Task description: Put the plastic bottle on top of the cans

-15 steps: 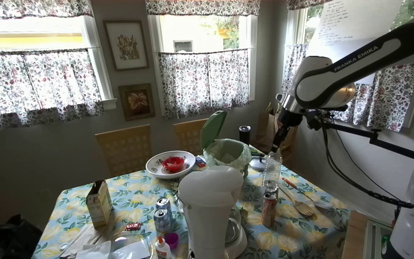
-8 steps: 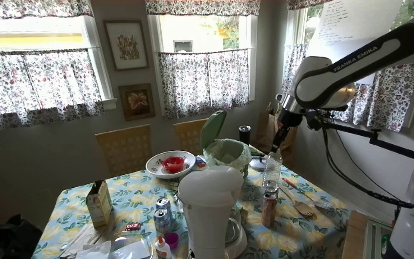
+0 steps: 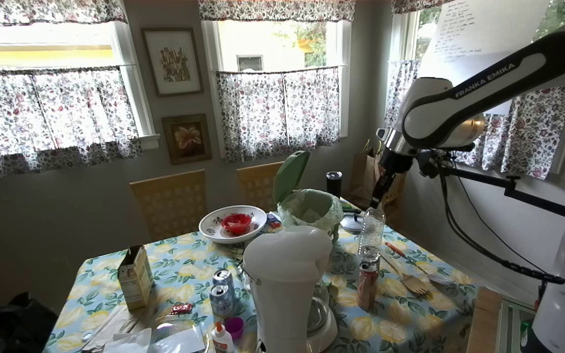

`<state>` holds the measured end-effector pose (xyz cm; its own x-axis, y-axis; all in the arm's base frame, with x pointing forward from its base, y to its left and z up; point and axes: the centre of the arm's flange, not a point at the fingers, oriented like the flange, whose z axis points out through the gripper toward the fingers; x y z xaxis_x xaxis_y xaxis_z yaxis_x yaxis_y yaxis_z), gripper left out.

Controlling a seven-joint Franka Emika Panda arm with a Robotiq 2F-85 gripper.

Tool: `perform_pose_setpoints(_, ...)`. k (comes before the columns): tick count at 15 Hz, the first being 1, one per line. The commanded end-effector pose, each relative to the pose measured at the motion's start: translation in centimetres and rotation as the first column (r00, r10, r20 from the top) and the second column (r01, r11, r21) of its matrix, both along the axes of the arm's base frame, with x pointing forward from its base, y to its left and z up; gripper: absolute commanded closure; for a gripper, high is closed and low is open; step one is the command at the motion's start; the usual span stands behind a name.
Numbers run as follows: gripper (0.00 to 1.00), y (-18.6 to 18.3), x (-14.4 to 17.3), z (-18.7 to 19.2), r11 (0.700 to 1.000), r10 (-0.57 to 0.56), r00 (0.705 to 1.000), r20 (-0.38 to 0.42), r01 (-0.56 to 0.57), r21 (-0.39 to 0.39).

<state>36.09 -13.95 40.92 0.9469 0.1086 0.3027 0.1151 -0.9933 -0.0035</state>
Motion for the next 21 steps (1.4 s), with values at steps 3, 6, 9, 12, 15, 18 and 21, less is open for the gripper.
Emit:
perform_pose_setpoints(3, 0.92, -0.3, -0.1, -0.7, 1.0, 0.013, 1.0, -0.005, -0.013, -0.024)
perform_pose_setpoints(6, 0.76, -0.3, -0.1, -0.7, 1.0, 0.013, 1.0, -0.003, -0.013, -0.025)
perform_pose_setpoints(9, 0.37, -0.3, -0.1, -0.7, 1.0, 0.011, 1.0, -0.003, -0.011, -0.024)
perform_pose_setpoints(12, 0.15, -0.4, -0.1, -0.6, 1.0, 0.01, 1.0, -0.003, -0.01, -0.024)
perform_pose_setpoints(15, 0.0, -0.4, -0.1, -0.6, 1.0, 0.009, 1.0, -0.003, -0.009, -0.023)
perform_pose_setpoints(18, 0.0, -0.4, -0.1, -0.3, 1.0, 0.007, 1.0, 0.002, -0.007, -0.02)
perform_pose_setpoints(21, 0.0, -0.3, -0.1, 0.4, 0.999, -0.034, 0.999, -0.011, 0.034, -0.011)
